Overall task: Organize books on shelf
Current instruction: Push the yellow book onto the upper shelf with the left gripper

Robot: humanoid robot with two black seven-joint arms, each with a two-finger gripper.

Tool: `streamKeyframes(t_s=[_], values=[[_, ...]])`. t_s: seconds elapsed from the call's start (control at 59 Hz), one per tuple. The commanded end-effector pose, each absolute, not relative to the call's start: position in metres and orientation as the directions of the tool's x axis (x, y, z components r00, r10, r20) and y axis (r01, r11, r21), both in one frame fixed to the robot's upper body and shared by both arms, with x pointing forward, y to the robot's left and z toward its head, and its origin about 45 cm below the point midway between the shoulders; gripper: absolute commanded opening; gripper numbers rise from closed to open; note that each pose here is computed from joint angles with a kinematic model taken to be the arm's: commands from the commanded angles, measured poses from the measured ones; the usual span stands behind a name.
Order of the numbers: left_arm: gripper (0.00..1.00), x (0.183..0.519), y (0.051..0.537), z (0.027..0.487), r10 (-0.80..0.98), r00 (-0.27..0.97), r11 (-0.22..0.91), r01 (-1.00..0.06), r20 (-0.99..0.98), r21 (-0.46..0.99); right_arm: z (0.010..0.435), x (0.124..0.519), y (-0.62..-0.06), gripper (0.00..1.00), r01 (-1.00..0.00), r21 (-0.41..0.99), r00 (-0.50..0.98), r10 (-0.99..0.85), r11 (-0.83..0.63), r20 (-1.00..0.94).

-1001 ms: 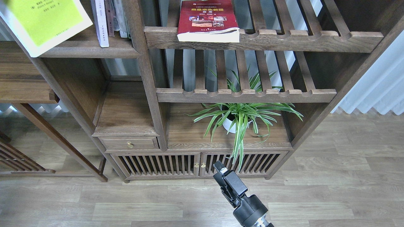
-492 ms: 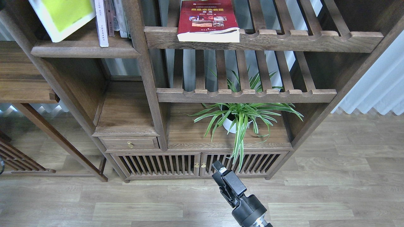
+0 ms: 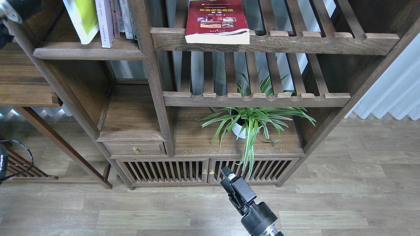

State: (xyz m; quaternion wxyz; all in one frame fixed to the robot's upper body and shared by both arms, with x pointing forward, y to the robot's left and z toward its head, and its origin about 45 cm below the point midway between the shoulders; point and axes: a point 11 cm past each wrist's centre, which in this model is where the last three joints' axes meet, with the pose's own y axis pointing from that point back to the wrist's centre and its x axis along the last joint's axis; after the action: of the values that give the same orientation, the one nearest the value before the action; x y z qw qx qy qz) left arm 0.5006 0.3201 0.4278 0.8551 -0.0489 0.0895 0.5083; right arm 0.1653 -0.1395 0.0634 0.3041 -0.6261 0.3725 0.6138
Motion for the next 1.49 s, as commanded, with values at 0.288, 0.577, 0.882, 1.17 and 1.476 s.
streamKeyframes(t_s=[0.288,0.577,0.882,1.17,1.476], values=[[0.00,0.520,0.316,0.442,0.883,0.440,0.457,-0.886,-0.164,0.084,0.065,0.166,-0.139,0.99,-0.840,0.073,-0.028,-0.091,-0.538,-0.995],[0.00,0.531,0.318,0.447,0.906,0.405,0.417,-0.904,-0.121,0.095,0.065,0.166,-0.139,0.98,-0.840,0.071,-0.027,-0.089,-0.537,-0.996],[0.00,0.536,0.316,0.438,0.915,0.391,0.401,-0.911,-0.104,0.100,0.065,0.166,-0.140,0.98,-0.842,0.071,-0.028,-0.089,-0.536,-0.996],[0.00,0.541,0.307,0.427,0.914,0.388,0.400,-0.911,-0.117,0.104,0.065,0.166,-0.137,0.99,-0.842,0.069,-0.029,-0.082,-0.536,-0.996],[0.00,0.545,0.305,0.426,0.923,0.379,0.385,-0.917,-0.072,0.102,0.067,0.165,-0.137,0.98,-0.843,0.066,-0.028,-0.078,-0.534,-0.997]])
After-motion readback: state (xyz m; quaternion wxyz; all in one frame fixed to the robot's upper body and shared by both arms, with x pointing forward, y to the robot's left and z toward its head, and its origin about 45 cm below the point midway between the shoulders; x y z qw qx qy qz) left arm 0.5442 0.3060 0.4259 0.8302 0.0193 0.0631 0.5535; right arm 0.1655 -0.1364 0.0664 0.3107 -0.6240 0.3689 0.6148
